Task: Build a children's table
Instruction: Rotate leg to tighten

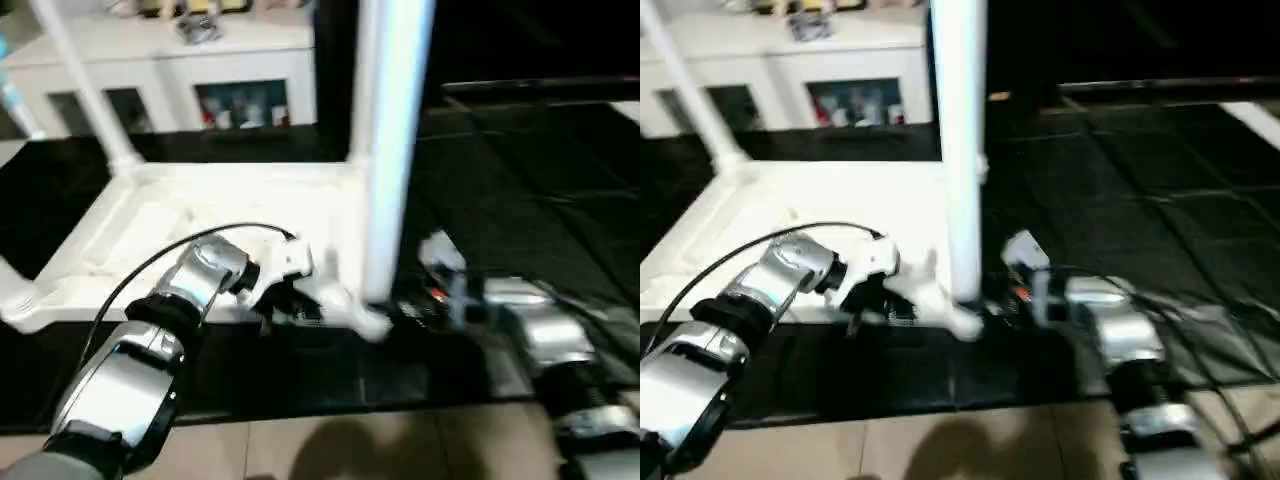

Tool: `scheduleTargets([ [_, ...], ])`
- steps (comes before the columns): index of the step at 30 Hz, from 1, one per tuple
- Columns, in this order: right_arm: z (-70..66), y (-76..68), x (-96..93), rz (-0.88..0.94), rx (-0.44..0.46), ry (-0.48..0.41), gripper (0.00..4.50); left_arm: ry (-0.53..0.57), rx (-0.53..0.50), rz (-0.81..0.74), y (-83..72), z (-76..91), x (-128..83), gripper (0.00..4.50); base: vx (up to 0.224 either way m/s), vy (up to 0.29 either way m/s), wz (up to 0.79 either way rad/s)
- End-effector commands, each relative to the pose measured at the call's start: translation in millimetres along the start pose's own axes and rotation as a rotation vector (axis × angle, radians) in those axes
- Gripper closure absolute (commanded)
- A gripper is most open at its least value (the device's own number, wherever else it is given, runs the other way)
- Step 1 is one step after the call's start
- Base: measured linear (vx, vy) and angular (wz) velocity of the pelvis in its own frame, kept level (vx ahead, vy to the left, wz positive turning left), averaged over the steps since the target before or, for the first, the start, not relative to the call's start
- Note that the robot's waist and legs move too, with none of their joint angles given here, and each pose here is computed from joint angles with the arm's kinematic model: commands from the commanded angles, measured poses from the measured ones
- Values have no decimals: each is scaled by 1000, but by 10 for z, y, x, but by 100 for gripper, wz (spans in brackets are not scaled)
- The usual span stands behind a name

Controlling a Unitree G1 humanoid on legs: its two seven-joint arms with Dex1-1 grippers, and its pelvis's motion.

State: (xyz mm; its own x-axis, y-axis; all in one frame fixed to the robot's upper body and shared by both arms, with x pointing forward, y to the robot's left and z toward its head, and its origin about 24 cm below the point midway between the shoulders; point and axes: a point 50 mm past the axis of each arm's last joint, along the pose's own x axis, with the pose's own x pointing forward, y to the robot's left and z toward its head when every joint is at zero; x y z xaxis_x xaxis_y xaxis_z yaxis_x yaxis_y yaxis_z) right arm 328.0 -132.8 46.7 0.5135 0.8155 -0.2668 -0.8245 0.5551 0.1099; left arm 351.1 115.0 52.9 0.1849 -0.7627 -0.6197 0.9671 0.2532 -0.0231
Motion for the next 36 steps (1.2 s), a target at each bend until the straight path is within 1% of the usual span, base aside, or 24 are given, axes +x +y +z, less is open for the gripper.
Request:
scheduleTargets([
  [1,-68,169,331,-29,82,47,253,-150,-47,137,77,377,101,450,0,0,0],
  [4,78,218,619,-152,112,50,254,-211,-138,244,103,542,196,450,0,0,0],
  [5,78,218,619,-152,112,50,254,-211,-138,244,103,542,196,450,0,0,0],
  [6,119,231,693,-188,102,58,254,-227,-153,263,101,603,223,450,0,0,0],
  [9,145,243,734,-197,94,57,254,-234,-152,266,96,643,237,450,0,0,0],
  [11,179,254,753,-180,87,22,254,-222,-111,268,93,655,238,450,0,0,0],
  [12,185,256,758,-179,90,14,221,-215,-106,272,93,649,237,450,0,0,0],
  [13,185,258,758,-175,97,12,200,-204,-95,274,94,634,235,450,0,0,0],
  [14,183,259,752,-168,95,9,187,-191,-83,276,96,609,229,450,0,0,0],
  [16,183,259,739,-161,64,2,177,-179,-75,279,100,567,211,450,0,0,0],
  [17,174,248,724,-169,40,3,164,-175,-72,278,103,544,198,450,0,0,0],
  [18,164,236,708,-175,38,-2,151,-170,-63,277,105,523,184,450,0,0,0],
  [20,136,218,675,-160,71,-4,137,-158,-46,274,111,480,157,450,0,0,0],
  [21,130,197,651,-170,65,-6,122,-155,-34,270,113,458,142,450,0,0,0],
  [22,131,178,621,-174,52,-16,122,-153,-19,262,113,432,122,450,0,0,0],
  [24,142,146,551,-177,17,-40,97,-147,1,237,109,378,87,450,0,0,0],
  [26,128,115,481,-162,-11,-24,87,-138,28,206,96,330,62,450,0,0,0],
  [27,126,110,449,-140,-17,-23,61,-132,38,191,90,308,51,450,0,0,0],
  [28,125,95,412,-122,-31,-19,61,-129,56,172,80,289,41,450,0,0,0],
  [29,138,77,349,-86,-71,-26,61,-117,78,146,66,255,25,450,0,0,0],
  [31,164,38,255,-52,-119,-41,35,-98,120,105,41,209,1,450,0,0,0],
  [33,195,-12,173,-43,-129,-67,15,-90,144,63,18,179,-19,450,0,0,0],
  [34,199,-44,108,-23,-126,-62,9,-85,161,22,-4,161,-36,450,0,0,0],
  [36,198,-61,66,-7,-125,-57,4,-83,171,-6,-18,149,-49,450,0,0,0],
])
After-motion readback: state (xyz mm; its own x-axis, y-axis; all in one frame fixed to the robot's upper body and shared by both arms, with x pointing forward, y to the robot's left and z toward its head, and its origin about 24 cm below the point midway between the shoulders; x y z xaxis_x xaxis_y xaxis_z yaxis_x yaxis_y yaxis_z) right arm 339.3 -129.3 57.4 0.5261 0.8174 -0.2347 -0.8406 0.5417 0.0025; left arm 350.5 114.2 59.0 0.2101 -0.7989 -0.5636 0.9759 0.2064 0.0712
